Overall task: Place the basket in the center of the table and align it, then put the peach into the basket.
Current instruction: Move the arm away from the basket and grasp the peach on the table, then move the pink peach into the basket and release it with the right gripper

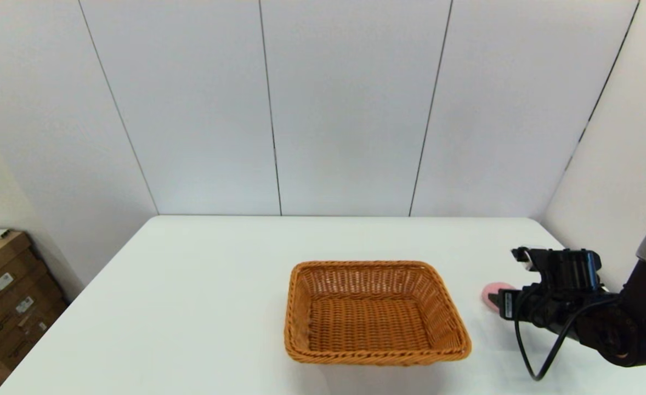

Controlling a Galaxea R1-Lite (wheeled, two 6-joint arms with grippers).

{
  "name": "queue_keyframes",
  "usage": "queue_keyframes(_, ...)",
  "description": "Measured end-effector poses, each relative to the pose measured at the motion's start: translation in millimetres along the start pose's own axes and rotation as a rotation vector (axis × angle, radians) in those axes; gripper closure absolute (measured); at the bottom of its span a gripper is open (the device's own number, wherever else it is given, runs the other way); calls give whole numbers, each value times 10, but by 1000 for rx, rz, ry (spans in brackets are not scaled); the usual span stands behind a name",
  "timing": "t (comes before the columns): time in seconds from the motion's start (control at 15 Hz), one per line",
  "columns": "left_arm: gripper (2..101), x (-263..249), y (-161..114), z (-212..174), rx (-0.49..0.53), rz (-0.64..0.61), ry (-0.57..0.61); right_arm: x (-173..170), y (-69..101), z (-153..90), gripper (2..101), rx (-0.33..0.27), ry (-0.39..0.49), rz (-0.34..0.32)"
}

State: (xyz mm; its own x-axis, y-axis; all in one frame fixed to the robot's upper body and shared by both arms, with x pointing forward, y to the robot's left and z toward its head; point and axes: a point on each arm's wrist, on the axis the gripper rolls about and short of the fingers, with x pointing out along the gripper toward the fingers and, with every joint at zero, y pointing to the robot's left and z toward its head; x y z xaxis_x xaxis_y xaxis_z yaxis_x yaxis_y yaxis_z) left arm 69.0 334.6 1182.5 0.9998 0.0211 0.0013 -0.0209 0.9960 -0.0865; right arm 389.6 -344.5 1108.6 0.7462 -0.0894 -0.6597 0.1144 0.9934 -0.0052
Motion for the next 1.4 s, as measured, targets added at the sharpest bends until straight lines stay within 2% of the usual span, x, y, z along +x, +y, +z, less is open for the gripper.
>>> queue_keyframes(0.13, 54, 0, 0, 0, 0, 0, 0, -1, 0, -7, 576, 0, 2, 0)
queue_keyframes(0.27, 54, 0, 0, 0, 0, 0, 0, -2, -1, -13, 966, 0, 4, 0)
queue_keyframes(0.33, 54, 0, 0, 0, 0, 0, 0, -4, 0, -19, 993, 0, 6, 0)
queue_keyframes(0.53, 54, 0, 0, 0, 0, 0, 0, -26, -3, -36, 993, 0, 12, -1)
queue_keyframes(0.67, 54, 0, 0, 0, 0, 0, 0, -85, -7, -14, 993, 35, -5, 2)
queue_keyframes(0.8, 54, 0, 0, 0, 0, 0, 0, -219, -5, 88, 993, 81, -54, 21)
queue_keyframes(1.0, 54, 0, 0, 0, 0, 0, 0, -575, 13, 294, 993, 99, -132, 67)
queue_keyframes(1.2, 54, 0, 0, 0, 0, 0, 0, -1042, 149, 432, 993, 68, -193, 133)
queue_keyframes(1.4, 54, 0, 0, 0, 0, 0, 0, -1554, 517, 365, 993, -47, -190, 294)
